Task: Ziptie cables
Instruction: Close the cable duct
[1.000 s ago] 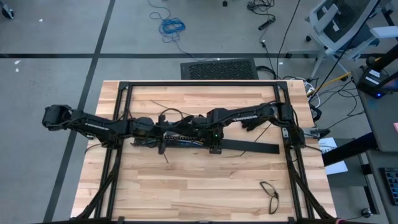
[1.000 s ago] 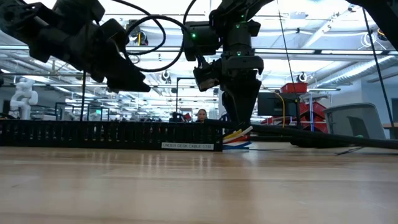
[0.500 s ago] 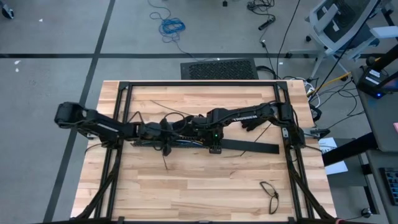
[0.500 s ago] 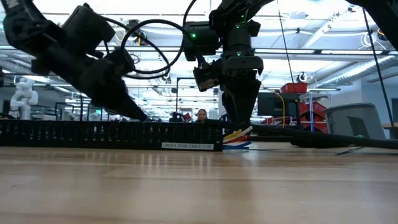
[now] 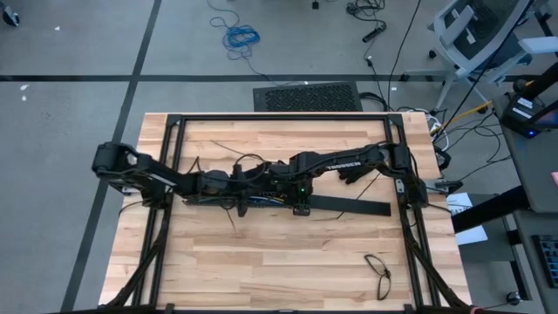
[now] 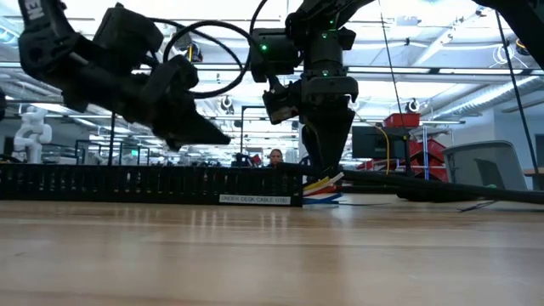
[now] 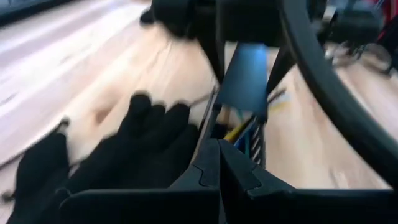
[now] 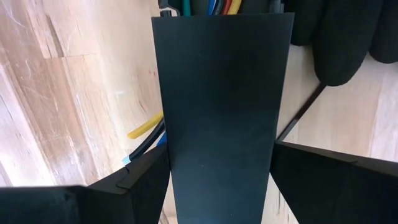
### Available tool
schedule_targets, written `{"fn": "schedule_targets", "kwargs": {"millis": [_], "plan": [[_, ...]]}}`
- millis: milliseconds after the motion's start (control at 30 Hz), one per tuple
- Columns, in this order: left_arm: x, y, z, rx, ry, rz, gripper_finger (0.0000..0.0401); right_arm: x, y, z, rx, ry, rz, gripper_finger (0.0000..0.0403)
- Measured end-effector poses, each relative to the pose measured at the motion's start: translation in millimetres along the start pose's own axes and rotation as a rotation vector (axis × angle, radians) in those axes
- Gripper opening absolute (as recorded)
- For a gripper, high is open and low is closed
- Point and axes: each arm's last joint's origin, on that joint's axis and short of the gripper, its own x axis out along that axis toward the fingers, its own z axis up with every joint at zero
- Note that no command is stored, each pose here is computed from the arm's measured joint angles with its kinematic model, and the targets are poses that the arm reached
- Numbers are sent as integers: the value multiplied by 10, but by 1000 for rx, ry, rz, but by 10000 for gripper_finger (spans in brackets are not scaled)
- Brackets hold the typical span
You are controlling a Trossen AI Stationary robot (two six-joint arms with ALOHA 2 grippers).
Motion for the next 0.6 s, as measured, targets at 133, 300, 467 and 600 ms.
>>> {"fn": "schedule_targets", "kwargs": {"millis": [133, 300, 467, 600], "plan": [[82, -10, 17, -30, -83, -23, 0, -3, 1, 4, 6, -3, 1, 256], [267, -33, -1, -48, -50, -71, 0, -3, 1, 4, 15, -3, 1, 256], [391, -60, 55, -17, -47, -135, 0, -10, 3, 3, 26, -5, 3, 256], [412, -51, 95, 23, -60, -143, 0, -10, 3, 4, 26, -6, 3, 256]]}}
